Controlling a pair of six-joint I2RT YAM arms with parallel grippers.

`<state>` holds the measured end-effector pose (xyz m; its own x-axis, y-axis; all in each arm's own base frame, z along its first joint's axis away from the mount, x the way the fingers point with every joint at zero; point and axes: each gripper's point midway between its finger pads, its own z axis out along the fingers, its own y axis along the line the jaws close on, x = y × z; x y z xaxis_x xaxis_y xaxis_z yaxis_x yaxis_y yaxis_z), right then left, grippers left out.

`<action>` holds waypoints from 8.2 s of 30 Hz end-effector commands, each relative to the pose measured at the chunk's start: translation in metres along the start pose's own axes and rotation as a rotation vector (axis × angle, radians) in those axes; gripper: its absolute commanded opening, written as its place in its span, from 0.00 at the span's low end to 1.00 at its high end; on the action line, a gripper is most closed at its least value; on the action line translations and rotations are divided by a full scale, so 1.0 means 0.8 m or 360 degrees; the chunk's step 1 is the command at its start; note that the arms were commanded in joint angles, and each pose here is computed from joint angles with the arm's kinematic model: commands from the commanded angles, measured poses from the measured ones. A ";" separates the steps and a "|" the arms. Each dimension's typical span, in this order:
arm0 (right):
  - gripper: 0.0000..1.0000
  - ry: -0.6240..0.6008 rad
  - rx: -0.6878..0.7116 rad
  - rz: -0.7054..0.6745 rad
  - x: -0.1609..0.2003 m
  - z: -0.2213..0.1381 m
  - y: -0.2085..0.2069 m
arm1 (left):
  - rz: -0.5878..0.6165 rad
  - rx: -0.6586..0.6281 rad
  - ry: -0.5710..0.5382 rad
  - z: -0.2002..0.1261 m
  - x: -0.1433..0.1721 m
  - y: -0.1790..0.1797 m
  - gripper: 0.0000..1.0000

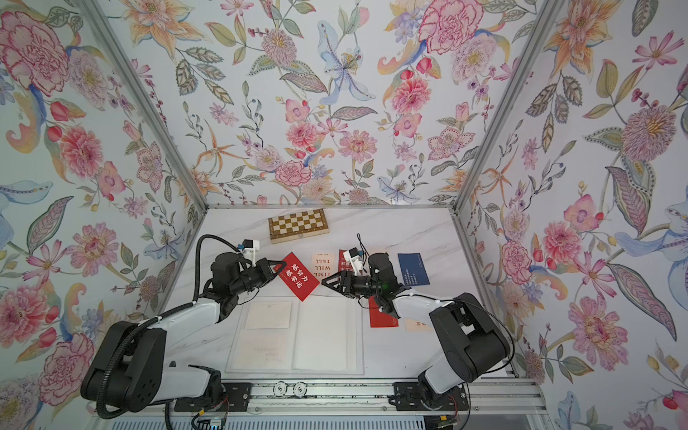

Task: Place the photos into the photo albums
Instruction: Pick up the photo at the center of the board, then insert the photo into the photo album.

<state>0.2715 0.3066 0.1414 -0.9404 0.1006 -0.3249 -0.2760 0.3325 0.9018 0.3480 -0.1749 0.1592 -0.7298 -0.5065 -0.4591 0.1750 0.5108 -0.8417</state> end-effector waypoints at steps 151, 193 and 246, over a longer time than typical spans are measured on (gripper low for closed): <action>0.00 0.0551 0.1009 0.0136 0.222 0.021 0.002 | 0.0586 -0.1322 0.0212 -0.138 0.085 0.155 0.69; 0.40 0.0760 0.0934 0.0080 0.235 0.073 0.003 | 0.0402 -0.1313 0.0242 -0.142 0.115 0.185 0.70; 0.47 0.0712 0.0777 -0.0044 0.210 0.090 0.010 | 0.0688 -0.1169 0.0221 -0.132 0.074 0.118 0.67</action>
<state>0.1124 0.4103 0.0747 -0.9453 -0.3215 -0.0553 -0.2740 0.6905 0.6694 0.2487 -0.0762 0.0727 -0.7809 -0.1567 -0.6047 -0.0364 0.9778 -0.2063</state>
